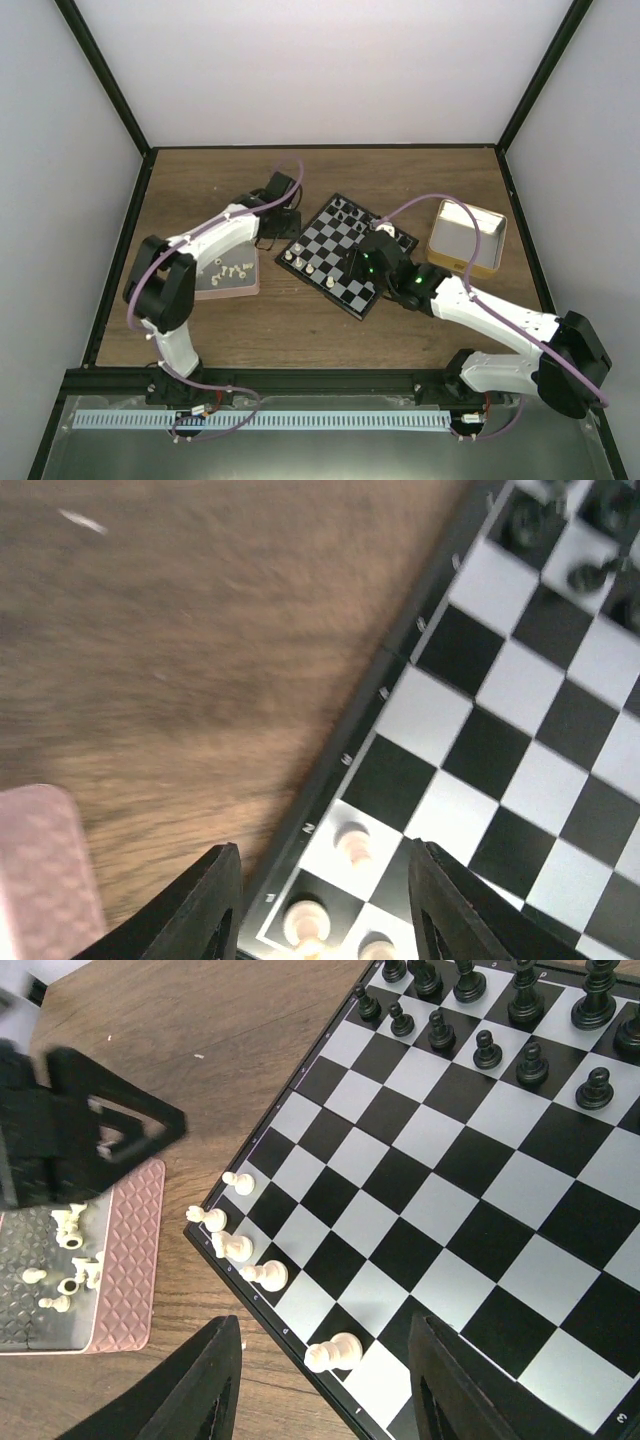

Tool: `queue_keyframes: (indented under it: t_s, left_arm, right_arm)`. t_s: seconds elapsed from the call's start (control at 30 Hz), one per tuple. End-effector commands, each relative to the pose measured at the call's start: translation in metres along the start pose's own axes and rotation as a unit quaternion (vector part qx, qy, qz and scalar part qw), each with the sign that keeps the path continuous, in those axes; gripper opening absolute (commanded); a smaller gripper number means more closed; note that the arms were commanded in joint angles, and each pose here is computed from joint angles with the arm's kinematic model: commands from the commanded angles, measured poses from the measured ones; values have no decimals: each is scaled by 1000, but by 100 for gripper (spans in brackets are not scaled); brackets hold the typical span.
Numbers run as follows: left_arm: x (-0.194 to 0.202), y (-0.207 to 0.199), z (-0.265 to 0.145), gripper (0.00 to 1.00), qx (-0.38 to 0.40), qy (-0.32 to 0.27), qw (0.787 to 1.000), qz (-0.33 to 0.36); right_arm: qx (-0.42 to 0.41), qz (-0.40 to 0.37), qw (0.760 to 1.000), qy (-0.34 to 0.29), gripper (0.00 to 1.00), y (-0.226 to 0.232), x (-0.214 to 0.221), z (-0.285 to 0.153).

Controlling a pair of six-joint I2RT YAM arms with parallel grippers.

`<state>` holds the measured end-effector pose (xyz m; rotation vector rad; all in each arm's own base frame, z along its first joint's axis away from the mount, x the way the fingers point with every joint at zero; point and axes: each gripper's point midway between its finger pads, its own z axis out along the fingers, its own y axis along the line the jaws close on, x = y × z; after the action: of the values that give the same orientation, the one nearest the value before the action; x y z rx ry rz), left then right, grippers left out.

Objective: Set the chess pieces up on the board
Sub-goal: Place the chess piece on the chessboard, then pick up the chess piece from the storage box.

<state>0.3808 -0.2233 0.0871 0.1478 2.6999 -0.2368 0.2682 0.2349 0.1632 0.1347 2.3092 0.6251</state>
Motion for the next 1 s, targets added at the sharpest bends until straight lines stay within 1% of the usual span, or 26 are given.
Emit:
queue_keyframes:
  t_s: [0.0, 0.07, 0.13, 0.23, 0.33, 0.4, 0.47, 0.5, 0.53, 0.6, 0.7, 0.77, 0.97]
  left_arm:
    - [-22, 46, -32, 48, -73, -72, 992, -67]
    - [-20, 70, -40, 49, -88, -87, 987, -106]
    - [-14, 95, -47, 51, -100, -101, 979, -148]
    - [-2, 134, -55, 54, -124, -120, 963, -208]
    - [14, 166, -59, 54, -143, -130, 948, -252]
    - [23, 180, -57, 47, -147, -127, 943, -271]
    - [33, 186, -49, 35, -140, -111, 943, -281]
    - [39, 187, -44, 32, -137, -100, 944, -283]
    - [45, 189, -40, 31, -138, -88, 944, -285]
    - [56, 191, -33, 31, -143, -69, 945, -287]
    - [68, 196, -28, 36, -153, -59, 942, -292]
    - [67, 197, -26, 37, -151, -61, 942, -295]
    - [67, 201, -17, 37, -153, -53, 943, -292]
  right_arm:
    - [1, 13, 1000, -9, 47, -1, -4, 0]
    - [1, 13, 1000, -10, 47, -2, -4, -1]
    - [2, 14, 1000, -10, 47, -2, -4, -2]
    - [1, 14, 1000, -9, 47, -3, -3, -2]
    - [-1, 15, 1000, -10, 47, -3, -3, -1]
    - [-4, 14, 1000, -8, 47, -1, -2, 0]
    - [-6, 14, 1000, -8, 47, 0, -3, 0]
    - [-5, 13, 1000, -7, 47, 1, -3, 1]
    - [-6, 13, 1000, -6, 47, 1, -3, 1]
    - [-6, 13, 1000, -7, 47, 1, -3, 1]
    - [-6, 13, 1000, -8, 47, 1, -3, 1]
    - [-5, 13, 1000, -7, 47, 1, -3, 1]
    - [-6, 9, 1000, -7, 47, 3, -4, 2]
